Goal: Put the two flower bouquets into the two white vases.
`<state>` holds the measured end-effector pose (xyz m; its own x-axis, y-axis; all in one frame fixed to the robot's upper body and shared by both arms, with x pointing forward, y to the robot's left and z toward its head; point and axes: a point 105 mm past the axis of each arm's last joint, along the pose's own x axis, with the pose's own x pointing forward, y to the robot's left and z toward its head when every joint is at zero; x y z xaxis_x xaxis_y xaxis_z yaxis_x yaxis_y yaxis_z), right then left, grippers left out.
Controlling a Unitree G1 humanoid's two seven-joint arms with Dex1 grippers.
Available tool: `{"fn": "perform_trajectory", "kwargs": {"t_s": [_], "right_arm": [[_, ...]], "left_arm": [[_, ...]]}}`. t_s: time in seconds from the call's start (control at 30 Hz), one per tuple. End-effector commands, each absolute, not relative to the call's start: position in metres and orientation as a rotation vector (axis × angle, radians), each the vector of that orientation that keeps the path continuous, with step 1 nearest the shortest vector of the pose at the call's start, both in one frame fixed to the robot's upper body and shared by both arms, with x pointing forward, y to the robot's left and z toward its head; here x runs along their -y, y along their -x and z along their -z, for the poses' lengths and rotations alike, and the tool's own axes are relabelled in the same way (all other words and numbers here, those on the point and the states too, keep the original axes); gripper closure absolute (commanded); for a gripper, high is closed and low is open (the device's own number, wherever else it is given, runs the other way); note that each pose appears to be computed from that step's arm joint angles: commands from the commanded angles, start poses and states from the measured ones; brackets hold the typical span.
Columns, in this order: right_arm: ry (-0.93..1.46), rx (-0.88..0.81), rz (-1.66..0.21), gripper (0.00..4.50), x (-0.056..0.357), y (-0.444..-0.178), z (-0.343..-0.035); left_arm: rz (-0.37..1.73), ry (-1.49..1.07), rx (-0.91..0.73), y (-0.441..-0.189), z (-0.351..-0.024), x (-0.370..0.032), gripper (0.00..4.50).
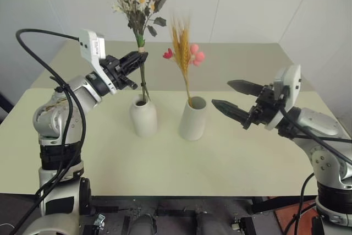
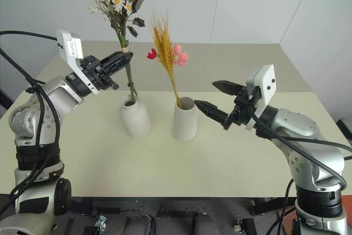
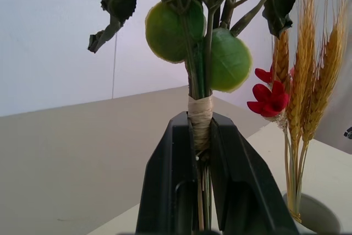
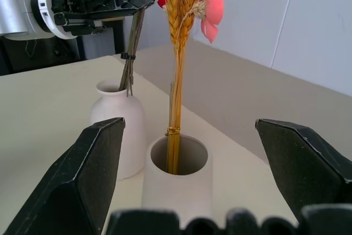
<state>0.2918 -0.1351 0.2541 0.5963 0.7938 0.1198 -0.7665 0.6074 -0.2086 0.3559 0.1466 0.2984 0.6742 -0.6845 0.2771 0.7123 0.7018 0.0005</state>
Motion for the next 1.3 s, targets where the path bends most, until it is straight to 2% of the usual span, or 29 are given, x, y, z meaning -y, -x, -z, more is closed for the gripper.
{"fn": "perform_trajectory", "kwargs": {"t_s": [0.03, 0.3, 0.7, 0.93, 1.3], "right_arm": [[0.154, 0.261, -0.908, 0.0, 0.135, -0.285, -0.266], [0.151, 0.265, -0.906, 0.0, 0.134, -0.286, -0.267], [0.149, 0.267, -0.896, 0.0, 0.136, -0.286, -0.267], [0.145, 0.262, -0.899, 0.0, 0.135, -0.287, -0.266], [0.146, 0.256, -0.9, 0.0, 0.136, -0.287, -0.266]], "left_arm": [[0.782, 0.068, 0.308, -0.349, -0.306, -0.147, 4.39], [0.716, 0.092, 0.403, -0.354, -0.323, -0.151, 4.39], [0.727, 0.095, 0.432, -0.348, -0.335, -0.155, 4.39], [0.771, 0.075, 0.386, -0.339, -0.324, -0.154, 4.39], [0.748, 0.083, 0.32, -0.346, -0.3, -0.15, 4.39]]}}
